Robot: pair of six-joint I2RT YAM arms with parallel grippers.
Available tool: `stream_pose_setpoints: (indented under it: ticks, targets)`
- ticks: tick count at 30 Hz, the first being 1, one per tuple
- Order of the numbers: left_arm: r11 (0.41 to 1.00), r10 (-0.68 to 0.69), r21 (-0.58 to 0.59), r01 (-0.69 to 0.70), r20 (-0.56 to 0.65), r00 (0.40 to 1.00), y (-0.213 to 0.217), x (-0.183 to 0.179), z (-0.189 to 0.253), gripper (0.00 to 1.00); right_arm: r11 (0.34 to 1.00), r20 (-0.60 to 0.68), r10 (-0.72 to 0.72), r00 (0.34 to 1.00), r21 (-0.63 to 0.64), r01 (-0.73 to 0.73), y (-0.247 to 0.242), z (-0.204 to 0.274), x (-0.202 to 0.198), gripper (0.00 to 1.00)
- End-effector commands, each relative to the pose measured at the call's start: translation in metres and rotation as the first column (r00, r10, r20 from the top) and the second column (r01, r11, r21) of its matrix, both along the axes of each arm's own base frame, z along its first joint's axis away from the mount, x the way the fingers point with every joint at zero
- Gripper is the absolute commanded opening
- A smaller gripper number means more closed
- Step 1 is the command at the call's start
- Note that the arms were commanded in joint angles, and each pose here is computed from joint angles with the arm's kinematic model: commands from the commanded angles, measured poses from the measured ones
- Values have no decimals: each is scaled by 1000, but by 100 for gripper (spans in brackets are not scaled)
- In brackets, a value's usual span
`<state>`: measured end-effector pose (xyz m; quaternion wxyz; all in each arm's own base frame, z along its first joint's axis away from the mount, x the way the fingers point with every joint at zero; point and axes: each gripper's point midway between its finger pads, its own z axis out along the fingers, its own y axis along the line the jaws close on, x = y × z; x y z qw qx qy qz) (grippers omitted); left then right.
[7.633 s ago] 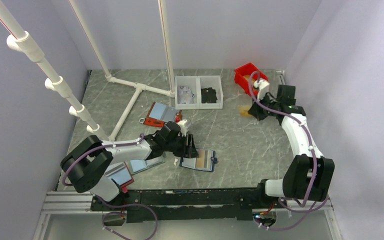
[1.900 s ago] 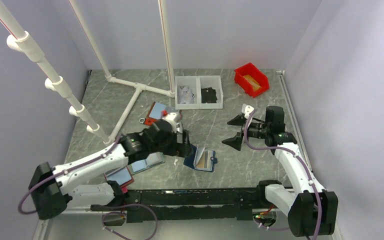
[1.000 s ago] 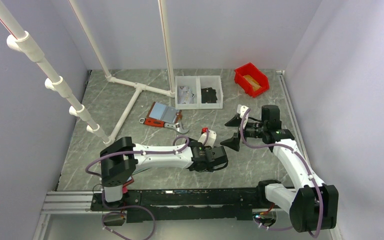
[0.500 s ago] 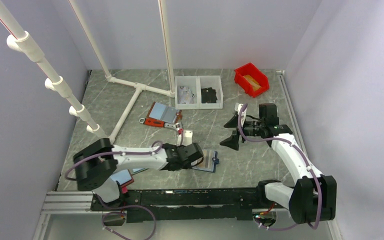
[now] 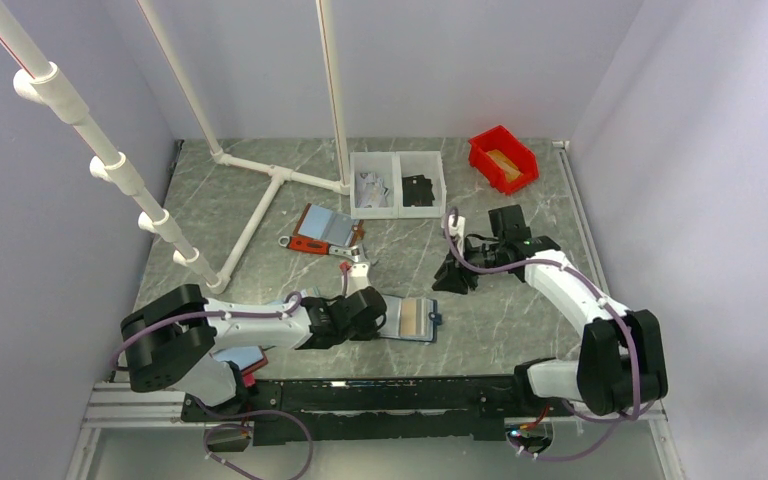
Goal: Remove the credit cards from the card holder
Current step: Remove the credit card from the card holder.
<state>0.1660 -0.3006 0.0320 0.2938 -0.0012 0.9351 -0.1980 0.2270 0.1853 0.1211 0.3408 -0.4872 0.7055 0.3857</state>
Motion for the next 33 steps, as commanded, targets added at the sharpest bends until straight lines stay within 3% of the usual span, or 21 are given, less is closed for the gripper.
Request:
stream_pose_setpoints:
  ticks: [1, 5, 9, 33]
  targets:
    - [997, -1, -74, 1, -3, 1000, -16, 3, 7, 0, 995, 62, -13, 998, -99, 19, -2, -6, 15, 29]
    - [997, -14, -76, 13, -6, 1000, -19, 2, 4, 0, 982, 51, -73, 996, -173, 80, -4, -20, 27, 15]
    - [997, -19, -80, 18, -12, 1000, -20, 1, 2, 0, 965, 22, -101, 995, -242, 104, -5, -36, 33, 11]
    - [993, -38, -111, 34, -29, 999, -25, -4, -3, 0, 925, -59, -130, 990, -366, 100, 0, -72, 32, 10]
